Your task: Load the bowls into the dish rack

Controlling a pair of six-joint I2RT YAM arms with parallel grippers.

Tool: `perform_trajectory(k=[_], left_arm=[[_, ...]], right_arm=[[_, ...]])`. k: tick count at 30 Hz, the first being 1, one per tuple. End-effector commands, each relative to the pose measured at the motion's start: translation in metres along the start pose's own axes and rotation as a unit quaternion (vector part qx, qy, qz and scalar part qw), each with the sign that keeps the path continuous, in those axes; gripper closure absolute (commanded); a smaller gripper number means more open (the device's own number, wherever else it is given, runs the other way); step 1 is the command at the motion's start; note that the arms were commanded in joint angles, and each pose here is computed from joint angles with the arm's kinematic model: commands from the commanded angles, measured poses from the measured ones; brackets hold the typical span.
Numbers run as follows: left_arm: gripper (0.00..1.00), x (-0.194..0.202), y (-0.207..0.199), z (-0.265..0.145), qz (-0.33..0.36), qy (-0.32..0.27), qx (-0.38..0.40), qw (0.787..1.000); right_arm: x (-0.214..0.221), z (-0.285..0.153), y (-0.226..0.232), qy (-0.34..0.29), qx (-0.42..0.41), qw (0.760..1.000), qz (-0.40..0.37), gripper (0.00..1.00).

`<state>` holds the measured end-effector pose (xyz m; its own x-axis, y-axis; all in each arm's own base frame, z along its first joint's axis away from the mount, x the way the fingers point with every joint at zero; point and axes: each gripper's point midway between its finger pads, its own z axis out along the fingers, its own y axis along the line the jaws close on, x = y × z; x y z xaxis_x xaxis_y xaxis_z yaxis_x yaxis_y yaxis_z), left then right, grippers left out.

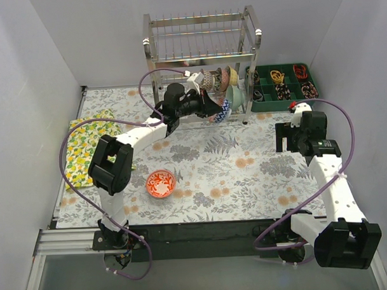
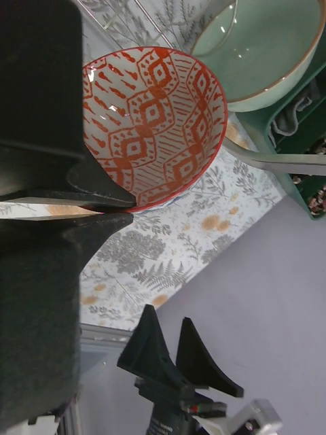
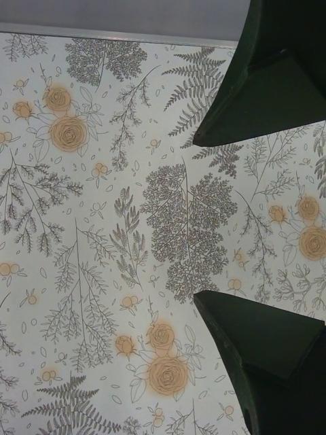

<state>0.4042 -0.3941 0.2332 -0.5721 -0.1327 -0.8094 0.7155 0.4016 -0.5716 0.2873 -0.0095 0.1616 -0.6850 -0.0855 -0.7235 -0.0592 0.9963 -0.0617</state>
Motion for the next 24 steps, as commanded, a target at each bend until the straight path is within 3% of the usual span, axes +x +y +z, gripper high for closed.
perform_trajectory(k=[1,16,24], left_arm=[[1.0,-0.037,-0.023,0.005,-0.045,-0.057,0.061,0.995],[1.0,-0.092,0.022,0.025,-0.152,-0.162,0.021,0.975],[1.0,-0.096,0.047,0.049,-0.22,-0.183,-0.002,0.958]], right_arm=[[-0.018,-0.006,-0.009,-0.014,0.015,1.0,-0.007,0.05],[-0.024,-0.003,-0.019,0.027,0.026,0.999,-0.03,0.06],[-0.038,0.002,-0.024,0.035,0.029,0.998,-0.044,0.06]])
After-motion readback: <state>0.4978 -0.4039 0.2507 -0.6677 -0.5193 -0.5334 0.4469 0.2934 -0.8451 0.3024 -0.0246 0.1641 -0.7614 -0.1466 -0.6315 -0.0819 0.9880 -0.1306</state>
